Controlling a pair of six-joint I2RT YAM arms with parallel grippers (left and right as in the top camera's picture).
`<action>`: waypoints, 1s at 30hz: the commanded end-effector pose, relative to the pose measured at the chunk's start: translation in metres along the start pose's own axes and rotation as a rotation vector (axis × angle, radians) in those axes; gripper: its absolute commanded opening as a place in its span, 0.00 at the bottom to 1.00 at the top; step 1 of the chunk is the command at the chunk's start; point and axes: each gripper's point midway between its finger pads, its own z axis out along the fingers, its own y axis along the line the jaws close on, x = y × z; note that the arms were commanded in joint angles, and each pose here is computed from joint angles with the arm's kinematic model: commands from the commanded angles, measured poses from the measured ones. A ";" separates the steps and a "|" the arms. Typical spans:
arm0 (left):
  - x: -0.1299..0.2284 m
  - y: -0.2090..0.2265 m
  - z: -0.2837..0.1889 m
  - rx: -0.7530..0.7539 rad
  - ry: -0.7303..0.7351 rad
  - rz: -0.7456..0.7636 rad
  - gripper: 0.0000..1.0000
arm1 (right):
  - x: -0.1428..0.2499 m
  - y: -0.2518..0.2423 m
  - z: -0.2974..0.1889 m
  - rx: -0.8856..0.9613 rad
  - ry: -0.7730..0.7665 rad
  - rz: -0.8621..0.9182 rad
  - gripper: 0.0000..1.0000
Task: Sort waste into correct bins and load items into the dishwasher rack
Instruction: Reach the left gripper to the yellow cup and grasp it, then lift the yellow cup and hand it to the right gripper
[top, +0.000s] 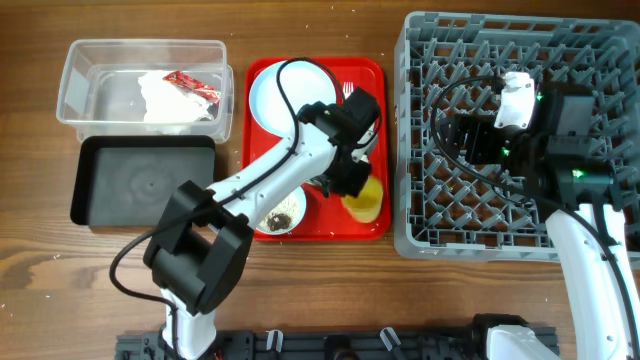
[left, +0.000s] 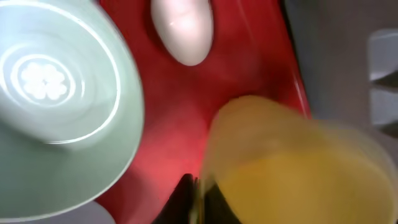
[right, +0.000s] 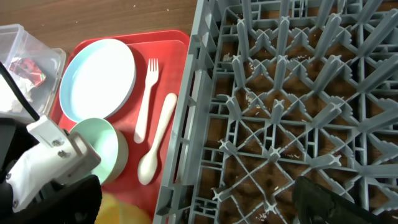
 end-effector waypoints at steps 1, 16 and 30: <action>0.000 0.003 -0.001 -0.004 -0.004 -0.011 0.04 | -0.005 0.001 -0.002 -0.005 -0.015 0.014 1.00; -0.035 0.002 -0.222 1.328 -0.286 -0.156 0.04 | -0.025 0.169 -0.053 -1.065 -0.114 -0.285 0.99; -0.035 0.003 -0.221 1.327 -0.285 -0.158 0.22 | -0.026 0.201 -0.054 -1.147 -0.140 -0.368 0.35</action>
